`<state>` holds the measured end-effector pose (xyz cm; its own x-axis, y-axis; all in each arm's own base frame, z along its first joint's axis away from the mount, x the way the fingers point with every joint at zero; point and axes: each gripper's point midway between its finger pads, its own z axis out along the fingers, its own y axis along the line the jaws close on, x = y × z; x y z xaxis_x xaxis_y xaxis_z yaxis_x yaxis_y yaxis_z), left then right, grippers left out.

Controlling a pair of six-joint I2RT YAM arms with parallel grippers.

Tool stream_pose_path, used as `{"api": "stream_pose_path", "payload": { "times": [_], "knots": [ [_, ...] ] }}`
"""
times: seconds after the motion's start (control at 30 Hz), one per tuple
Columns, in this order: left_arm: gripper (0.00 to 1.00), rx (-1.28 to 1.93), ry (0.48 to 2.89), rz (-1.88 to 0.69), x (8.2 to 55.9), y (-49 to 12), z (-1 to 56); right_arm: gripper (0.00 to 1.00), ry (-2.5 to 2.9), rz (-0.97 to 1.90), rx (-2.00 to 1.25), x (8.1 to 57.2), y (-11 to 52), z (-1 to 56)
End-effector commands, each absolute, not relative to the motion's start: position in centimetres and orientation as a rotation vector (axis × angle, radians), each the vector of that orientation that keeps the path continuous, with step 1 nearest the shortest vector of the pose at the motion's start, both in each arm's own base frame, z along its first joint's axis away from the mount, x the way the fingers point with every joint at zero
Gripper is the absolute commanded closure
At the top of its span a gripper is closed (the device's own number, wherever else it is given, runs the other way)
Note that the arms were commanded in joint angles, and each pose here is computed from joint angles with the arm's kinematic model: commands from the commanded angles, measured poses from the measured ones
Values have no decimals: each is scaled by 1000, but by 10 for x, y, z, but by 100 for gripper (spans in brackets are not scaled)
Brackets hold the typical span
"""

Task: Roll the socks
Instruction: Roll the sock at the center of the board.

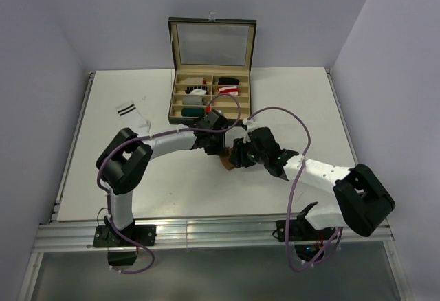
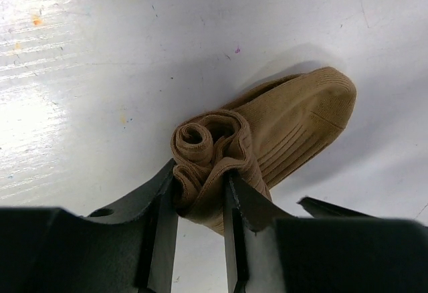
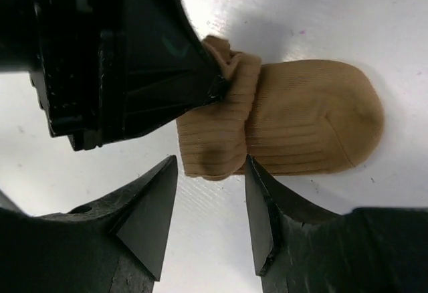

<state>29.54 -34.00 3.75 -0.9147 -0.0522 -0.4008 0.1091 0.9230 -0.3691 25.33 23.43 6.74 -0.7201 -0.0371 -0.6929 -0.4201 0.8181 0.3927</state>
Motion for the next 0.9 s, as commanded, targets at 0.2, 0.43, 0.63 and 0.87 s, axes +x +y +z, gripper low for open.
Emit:
{"api": "stream_pose_path", "payload": {
  "times": [0.2,0.43,0.63,0.87],
  "knots": [
    [77,58,2770,-430,291,-322,18,48,2158,488,-438,268,249,70],
    [76,55,2805,-446,288,-324,15,47,2193,360,-488,269,257,51],
    [75,49,2822,-464,288,-327,14,51,2250,242,-527,262,257,30],
    [58,-91,2773,-542,301,-320,28,100,2372,245,-488,252,242,12]
  ]
}}
